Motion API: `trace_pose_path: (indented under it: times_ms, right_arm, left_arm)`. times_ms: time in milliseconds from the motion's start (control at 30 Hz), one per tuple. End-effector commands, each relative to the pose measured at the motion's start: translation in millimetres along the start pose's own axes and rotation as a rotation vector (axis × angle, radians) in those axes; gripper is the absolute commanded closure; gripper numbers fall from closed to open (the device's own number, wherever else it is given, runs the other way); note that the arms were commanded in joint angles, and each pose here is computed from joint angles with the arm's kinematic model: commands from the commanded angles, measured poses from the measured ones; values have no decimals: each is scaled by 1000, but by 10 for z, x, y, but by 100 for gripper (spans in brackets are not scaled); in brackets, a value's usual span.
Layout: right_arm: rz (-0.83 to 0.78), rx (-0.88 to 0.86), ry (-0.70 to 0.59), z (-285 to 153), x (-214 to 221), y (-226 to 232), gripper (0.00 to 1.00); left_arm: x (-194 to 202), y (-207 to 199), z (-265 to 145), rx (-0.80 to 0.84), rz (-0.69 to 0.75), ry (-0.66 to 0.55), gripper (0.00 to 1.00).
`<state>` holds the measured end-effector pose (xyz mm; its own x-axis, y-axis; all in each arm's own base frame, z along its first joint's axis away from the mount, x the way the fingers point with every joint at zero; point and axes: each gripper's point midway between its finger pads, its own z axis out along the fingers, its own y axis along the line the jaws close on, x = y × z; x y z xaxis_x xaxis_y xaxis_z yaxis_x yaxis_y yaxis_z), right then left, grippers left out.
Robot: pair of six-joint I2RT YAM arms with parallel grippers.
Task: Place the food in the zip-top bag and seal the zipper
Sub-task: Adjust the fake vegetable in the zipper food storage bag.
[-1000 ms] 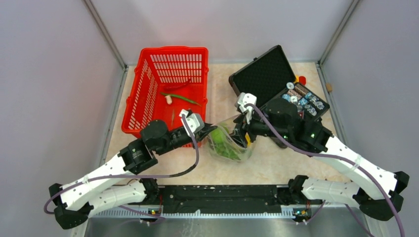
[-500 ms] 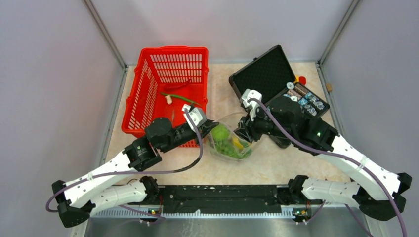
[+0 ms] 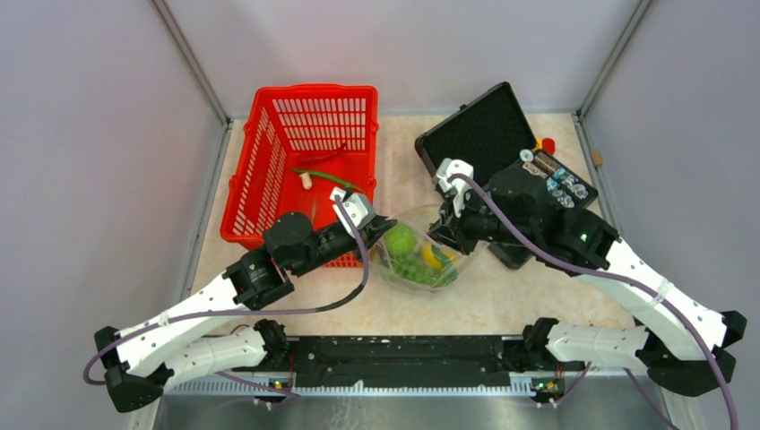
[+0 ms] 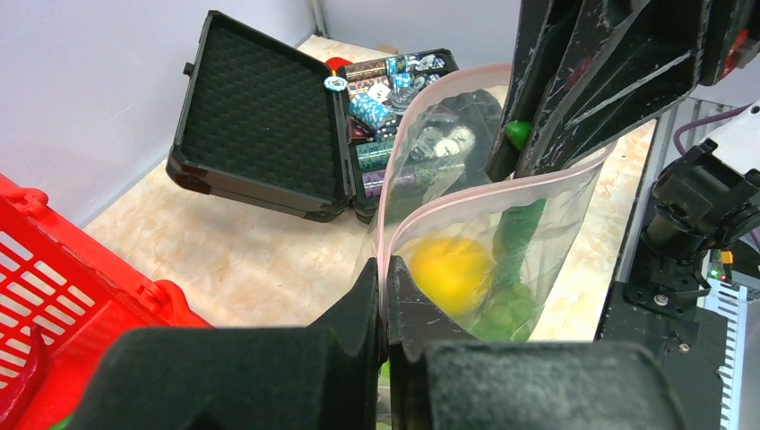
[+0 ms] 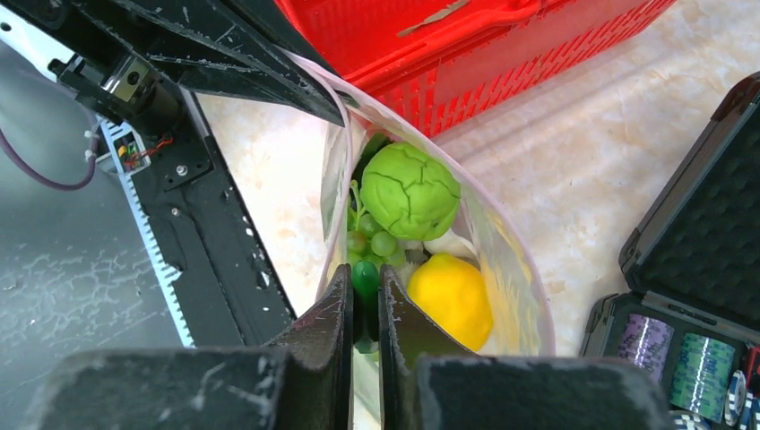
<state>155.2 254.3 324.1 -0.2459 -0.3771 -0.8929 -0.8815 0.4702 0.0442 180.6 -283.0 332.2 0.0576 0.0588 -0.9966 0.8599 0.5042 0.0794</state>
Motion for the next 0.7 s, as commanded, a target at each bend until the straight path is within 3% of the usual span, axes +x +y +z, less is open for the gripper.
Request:
trace_pose_path:
  times_ms: [0,267,533,667]
  right_arm:
    - [9,18,-62,38,-148,-41,100]
    - [35,66,-291,-251,-629,-80,100]
    - [90,121,-286,-111,-486,-188,100]
    - [58,25,-90,233,-8,-60,100]
  left_arm:
    - [-529,59,-32,-21,8,-160,100]
    - [-514,28,-12,-4,4,-159,100]
    - [-523,27,-16,-4,3,-163,100]
    - [-556,38,-26,-9,3,-176,100]
